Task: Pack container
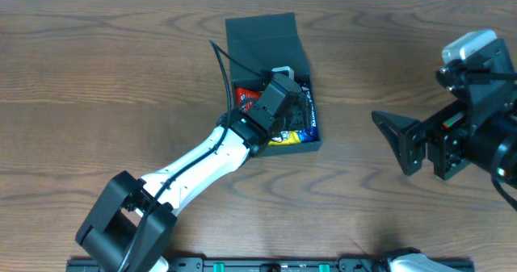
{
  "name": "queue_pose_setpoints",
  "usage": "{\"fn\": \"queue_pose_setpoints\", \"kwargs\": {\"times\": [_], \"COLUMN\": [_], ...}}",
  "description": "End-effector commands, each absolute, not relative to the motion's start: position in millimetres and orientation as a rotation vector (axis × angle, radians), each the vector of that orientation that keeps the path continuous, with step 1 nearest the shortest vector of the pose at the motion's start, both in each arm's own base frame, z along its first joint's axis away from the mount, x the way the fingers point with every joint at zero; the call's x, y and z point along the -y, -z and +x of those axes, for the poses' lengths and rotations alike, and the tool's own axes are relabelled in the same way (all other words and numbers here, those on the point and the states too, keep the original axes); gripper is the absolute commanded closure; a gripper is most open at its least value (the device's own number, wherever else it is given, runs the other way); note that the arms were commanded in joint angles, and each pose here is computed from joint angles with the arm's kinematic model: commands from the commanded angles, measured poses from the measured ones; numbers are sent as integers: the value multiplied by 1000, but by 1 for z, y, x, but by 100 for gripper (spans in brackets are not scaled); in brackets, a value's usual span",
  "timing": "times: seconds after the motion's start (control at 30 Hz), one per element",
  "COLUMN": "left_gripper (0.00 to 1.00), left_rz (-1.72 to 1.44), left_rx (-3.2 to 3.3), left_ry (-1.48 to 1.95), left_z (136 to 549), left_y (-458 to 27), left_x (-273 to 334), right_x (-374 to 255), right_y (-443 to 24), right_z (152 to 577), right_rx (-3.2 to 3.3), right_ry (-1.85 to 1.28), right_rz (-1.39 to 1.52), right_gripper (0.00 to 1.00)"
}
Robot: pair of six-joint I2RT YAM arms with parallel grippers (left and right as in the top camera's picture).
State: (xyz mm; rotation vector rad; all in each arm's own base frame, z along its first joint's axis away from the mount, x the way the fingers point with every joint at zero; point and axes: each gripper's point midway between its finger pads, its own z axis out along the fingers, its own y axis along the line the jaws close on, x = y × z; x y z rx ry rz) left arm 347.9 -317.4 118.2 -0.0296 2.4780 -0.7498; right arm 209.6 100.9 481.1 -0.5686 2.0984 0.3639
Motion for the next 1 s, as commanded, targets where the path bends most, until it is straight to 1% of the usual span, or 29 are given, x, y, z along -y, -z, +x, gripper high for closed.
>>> {"fn": "queue_pose_setpoints", "kwargs": {"times": [0.0,0.1,0.23,0.33,0.37,0.43,0.5,0.67,0.73,0.77,0.83,0.9,0.97], "left_gripper": [33,33,33,22,22,28,28,28,28,28,28,29,35], "left_rz": [8,6,18,38,39,31,14,-113,-196,-252,-279,-309,-316], "left_rx": [-2456,-2445,-2388,-2327,-2309,-2257,-2222,-2178,-2182,-2188,-2187,-2179,-2175], "left_ry": [746,738,718,681,666,628,591,490,445,418,420,407,408], "left_z": [353,358,367,375,377,385,391,405,410,413,416,418,419], "left_y": [-124,-131,-156,-182,-191,-211,-225,-243,-241,-238,-237,-237,-237], "left_x": [321,312,291,266,257,231,208,140,108,88,76,65,63], "right_x": [-98,-98,-98,-99,-99,-100,-101,-106,-110,-113,-115,-110,-100], "right_y": [-482,-482,-480,-471,-467,-453,-439,-394,-369,-349,-329,-297,-267], "right_z": [208,208,210,213,215,220,225,245,260,273,285,304,322], "right_rx": [-2100,-2100,-2110,-2143,-2159,-2212,-2263,-2421,-2487,-2530,-2561,-2620,-2662], "right_ry": [-361,-361,-363,-366,-366,-371,-376,-399,-417,-427,-429,-409,-386], "right_rz": [-542,-542,-543,-545,-546,-549,-552,-528,-483,-455,-444,-347,-279], "right_gripper": [1,1,1,1,1,1,1,1,1,1,1,1,1]}}
